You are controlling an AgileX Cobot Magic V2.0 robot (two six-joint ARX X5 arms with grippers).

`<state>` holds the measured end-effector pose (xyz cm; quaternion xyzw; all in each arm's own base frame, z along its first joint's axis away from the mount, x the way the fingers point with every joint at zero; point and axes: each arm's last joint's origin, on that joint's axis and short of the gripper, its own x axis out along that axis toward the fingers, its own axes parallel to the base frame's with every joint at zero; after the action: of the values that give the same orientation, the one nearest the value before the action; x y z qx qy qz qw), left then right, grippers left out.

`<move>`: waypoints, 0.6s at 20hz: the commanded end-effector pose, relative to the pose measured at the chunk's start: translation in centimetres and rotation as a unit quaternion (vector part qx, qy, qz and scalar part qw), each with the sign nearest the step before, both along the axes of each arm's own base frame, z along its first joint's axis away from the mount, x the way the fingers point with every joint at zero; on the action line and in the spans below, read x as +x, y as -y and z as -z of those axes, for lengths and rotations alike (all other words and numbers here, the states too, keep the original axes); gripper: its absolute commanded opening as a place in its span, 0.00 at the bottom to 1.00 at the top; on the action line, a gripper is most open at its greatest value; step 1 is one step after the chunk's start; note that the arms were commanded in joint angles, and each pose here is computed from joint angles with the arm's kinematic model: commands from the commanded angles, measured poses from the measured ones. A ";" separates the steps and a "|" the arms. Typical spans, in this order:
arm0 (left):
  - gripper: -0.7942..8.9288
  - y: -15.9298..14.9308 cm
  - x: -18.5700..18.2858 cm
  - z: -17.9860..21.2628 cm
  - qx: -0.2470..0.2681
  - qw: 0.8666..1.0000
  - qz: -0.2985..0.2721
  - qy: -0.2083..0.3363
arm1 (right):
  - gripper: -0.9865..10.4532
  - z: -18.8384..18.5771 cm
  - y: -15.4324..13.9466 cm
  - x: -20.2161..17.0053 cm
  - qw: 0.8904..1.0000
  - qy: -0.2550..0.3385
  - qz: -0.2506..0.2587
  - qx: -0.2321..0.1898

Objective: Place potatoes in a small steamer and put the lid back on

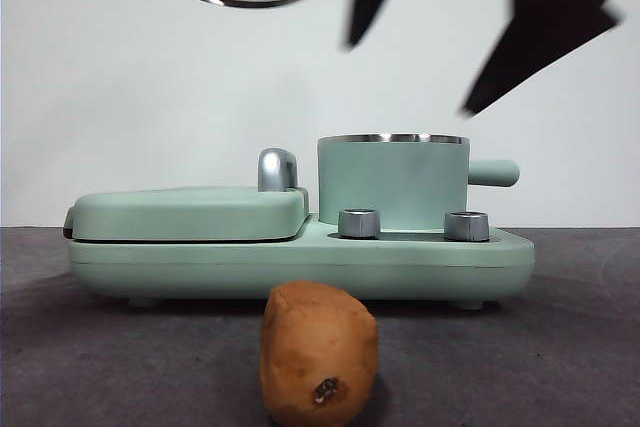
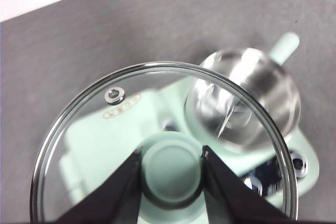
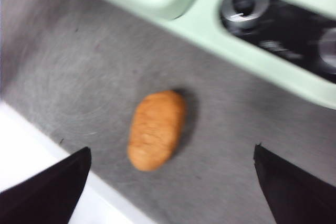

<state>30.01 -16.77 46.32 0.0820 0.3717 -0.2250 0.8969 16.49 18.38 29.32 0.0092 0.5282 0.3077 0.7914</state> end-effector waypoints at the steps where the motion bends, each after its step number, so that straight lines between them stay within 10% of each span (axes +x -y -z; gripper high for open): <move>1: 0.09 -0.9 -0.8 0.3 0.007 1.000 0.004 0.002 | 0.51 1.4 -2.8 0.2 1.000 -0.018 -0.009 -0.004; 12: 0.09 -3.7 -3.1 6.0 -0.009 0.999 0.011 -0.033 | 0.51 9.1 -7.7 1.1 0.990 -0.085 -0.032 -0.104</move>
<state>27.08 -12.97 39.26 0.0694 0.4223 -0.2307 0.8738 17.56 25.45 20.17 -0.0636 0.6249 0.2729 0.7287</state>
